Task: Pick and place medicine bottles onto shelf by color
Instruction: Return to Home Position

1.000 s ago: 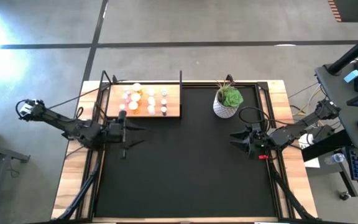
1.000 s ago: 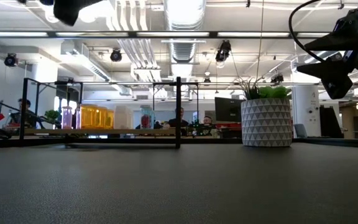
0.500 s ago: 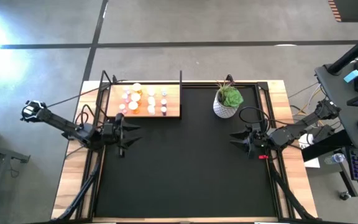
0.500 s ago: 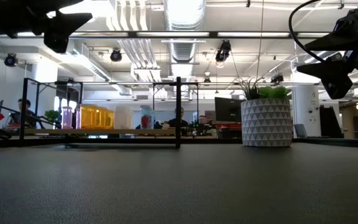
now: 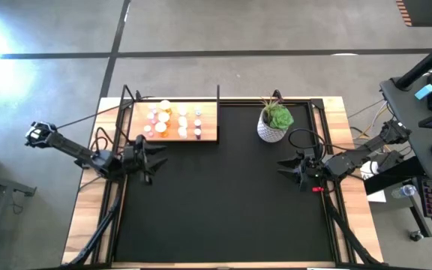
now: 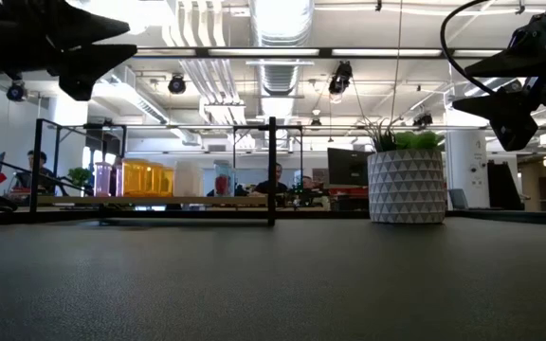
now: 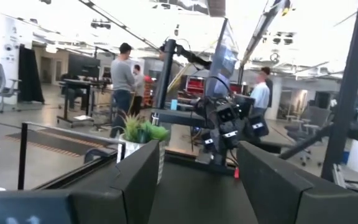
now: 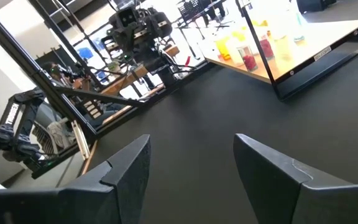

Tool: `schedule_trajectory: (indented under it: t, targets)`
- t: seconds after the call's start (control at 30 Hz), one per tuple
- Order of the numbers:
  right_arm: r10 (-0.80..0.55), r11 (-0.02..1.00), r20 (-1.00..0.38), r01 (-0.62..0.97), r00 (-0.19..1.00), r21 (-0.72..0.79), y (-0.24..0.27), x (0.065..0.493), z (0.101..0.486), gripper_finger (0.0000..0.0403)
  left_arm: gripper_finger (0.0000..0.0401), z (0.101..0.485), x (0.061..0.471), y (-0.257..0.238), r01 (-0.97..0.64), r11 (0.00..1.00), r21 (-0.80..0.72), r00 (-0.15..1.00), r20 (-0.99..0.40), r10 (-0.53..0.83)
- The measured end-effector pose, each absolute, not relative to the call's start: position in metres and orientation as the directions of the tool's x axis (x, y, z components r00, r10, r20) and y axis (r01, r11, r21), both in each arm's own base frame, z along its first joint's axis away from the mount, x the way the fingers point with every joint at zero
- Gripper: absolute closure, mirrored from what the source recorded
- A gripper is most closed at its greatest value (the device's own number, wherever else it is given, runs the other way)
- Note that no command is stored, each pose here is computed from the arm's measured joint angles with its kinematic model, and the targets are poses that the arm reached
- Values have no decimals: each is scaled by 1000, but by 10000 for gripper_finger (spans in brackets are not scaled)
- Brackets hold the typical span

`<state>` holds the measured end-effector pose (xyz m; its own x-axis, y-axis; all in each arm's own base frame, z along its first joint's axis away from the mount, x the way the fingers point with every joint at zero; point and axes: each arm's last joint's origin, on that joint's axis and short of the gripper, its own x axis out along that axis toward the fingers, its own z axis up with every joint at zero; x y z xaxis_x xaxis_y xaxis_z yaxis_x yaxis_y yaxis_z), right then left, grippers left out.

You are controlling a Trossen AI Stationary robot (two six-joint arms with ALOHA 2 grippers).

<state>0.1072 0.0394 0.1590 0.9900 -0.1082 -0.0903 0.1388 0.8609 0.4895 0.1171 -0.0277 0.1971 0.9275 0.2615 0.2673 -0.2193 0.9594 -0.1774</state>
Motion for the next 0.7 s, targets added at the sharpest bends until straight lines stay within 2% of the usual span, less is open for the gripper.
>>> schedule_trajectory:
  t: [0.43,0.7]
  targets:
    - [-108,861,-90,139,990,489,39,107,159,184,202,213,101,-21,-185,941,-283,870,398,291]
    - [-108,861,-91,139,990,489,39,107,159,184,202,214,98,-20,-181,940,-290,865,409,292]
